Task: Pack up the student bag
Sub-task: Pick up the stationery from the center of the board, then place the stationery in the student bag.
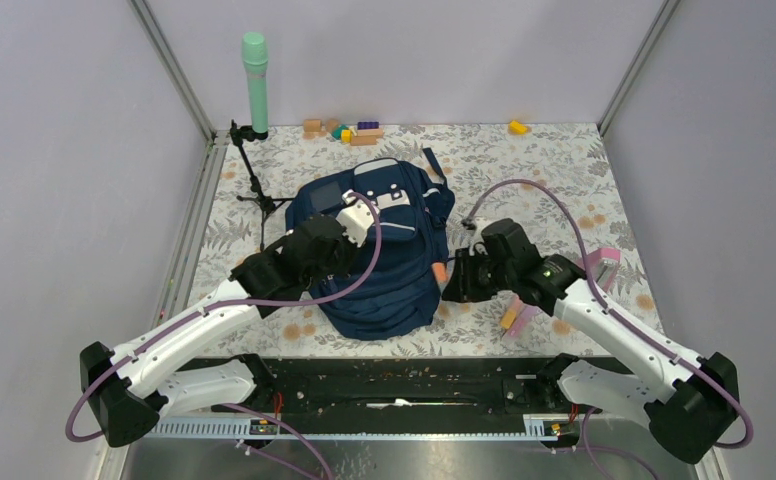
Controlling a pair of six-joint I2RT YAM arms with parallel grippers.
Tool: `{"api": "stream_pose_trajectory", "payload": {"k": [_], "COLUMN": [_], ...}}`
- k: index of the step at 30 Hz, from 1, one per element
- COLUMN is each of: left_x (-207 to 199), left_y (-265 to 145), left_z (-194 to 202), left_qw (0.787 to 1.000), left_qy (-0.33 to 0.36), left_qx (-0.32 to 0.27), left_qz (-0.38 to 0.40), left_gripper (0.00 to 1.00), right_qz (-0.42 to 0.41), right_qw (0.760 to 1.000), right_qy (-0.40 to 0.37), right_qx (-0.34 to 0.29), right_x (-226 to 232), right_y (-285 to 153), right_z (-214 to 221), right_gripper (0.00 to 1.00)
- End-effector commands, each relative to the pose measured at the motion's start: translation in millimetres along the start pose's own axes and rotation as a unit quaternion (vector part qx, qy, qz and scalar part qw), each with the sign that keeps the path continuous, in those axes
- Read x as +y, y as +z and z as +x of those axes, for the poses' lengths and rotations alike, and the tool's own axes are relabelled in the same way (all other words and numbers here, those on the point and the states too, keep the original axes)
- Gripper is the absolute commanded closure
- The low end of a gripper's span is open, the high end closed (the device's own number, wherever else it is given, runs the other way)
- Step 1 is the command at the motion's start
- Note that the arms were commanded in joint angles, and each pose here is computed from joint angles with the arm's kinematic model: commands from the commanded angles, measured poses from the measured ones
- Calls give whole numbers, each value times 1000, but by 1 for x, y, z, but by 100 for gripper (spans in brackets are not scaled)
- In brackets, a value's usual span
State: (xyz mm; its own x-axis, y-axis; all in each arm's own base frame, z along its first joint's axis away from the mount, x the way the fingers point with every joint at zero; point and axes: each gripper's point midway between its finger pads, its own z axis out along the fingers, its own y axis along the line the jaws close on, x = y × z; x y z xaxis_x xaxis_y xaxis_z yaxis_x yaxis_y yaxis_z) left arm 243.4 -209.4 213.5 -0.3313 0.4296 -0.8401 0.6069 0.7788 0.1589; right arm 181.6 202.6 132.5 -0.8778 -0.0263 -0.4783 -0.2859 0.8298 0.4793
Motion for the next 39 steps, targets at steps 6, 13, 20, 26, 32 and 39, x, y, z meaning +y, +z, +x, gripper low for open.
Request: {"api": "stream_pose_trajectory", "payload": {"k": [6, 13, 20, 26, 32, 39], "left_x": [5, 5, 5, 4, 3, 3], "left_y": [-21, -22, -23, -23, -23, -23], "left_z": [-52, -52, -53, -53, -53, -53], "left_qw": [995, 995, 995, 994, 994, 994], "left_qy": [-38, -37, -39, -39, -39, -39], "left_qx": [-95, -96, -97, -98, -98, -98], "left_qz": [2, 2, 3, 6, 8, 8], "left_gripper": [100, 100, 100, 100, 100, 100], "right_qz": [-213, -207, -174, -161, -152, -100], "right_qw": [977, 975, 963, 933, 914, 892], "right_qy": [18, 85, 176, 247, 263, 256], "right_qx": [25, -5, -107, -208, -270, -358], "right_x": [125, 143, 135, 122, 129, 119], "right_y": [-16, 9, 32, 43, 52, 63], "right_z": [-12, -44, -88, -124, -149, -163], "right_gripper": [100, 100, 100, 100, 100, 100]}}
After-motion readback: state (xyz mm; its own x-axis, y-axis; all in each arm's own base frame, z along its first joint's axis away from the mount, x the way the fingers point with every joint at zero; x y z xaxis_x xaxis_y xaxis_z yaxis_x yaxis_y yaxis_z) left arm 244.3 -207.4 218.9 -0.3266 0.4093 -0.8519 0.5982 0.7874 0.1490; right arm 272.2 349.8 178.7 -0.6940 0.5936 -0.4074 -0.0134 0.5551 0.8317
